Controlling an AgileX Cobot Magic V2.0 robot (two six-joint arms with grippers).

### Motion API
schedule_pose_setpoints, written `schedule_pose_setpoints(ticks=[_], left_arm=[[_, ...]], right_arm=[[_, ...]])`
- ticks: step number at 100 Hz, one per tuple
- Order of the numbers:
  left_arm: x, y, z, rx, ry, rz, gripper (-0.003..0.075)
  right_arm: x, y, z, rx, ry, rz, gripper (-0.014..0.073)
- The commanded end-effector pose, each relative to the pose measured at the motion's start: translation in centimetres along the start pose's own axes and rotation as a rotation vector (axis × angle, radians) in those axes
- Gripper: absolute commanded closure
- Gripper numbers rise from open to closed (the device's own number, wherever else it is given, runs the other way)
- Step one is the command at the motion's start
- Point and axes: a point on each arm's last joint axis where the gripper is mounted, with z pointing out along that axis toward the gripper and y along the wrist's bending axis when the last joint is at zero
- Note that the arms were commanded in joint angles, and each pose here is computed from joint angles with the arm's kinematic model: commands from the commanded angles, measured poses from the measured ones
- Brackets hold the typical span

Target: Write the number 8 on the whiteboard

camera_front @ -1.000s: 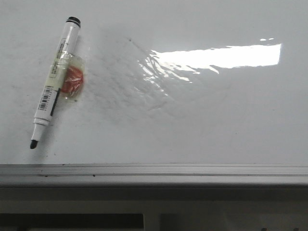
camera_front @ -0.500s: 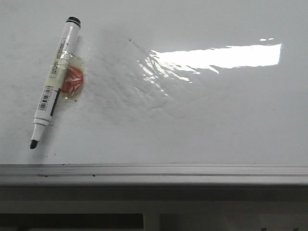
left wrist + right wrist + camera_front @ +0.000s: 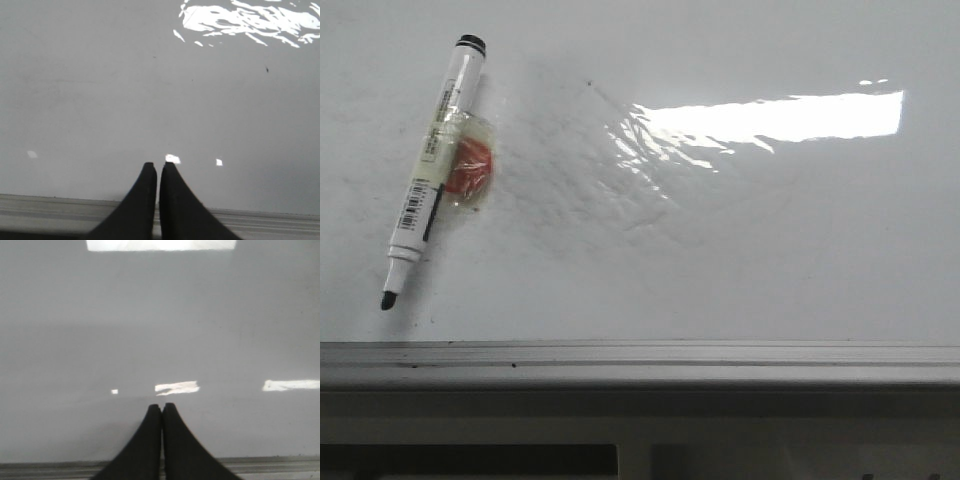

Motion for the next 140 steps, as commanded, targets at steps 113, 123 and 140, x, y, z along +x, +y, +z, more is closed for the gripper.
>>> schedule_pose_setpoints(ticks=[113, 123, 140], left_arm=[[-7.3, -0.9, -0.9, 0.033, -0.263, -0.015, 0.0741], [-7.5, -0.9, -0.8, 0.034, -0.282, -0.013, 0.0722], [-8.0, -1.0, -0.9, 0.041, -0.339, -0.014, 0.047]], right_arm=[[-8.9, -0.2, -0.2, -0.06, 0.068, 0.245, 0.0658], [-9.6, -0.2, 0.3, -0.076, 0.051, 0.241, 0.0658], [-9.7, -0.2, 0.5, -0.075, 0.048, 0.241, 0.0658]])
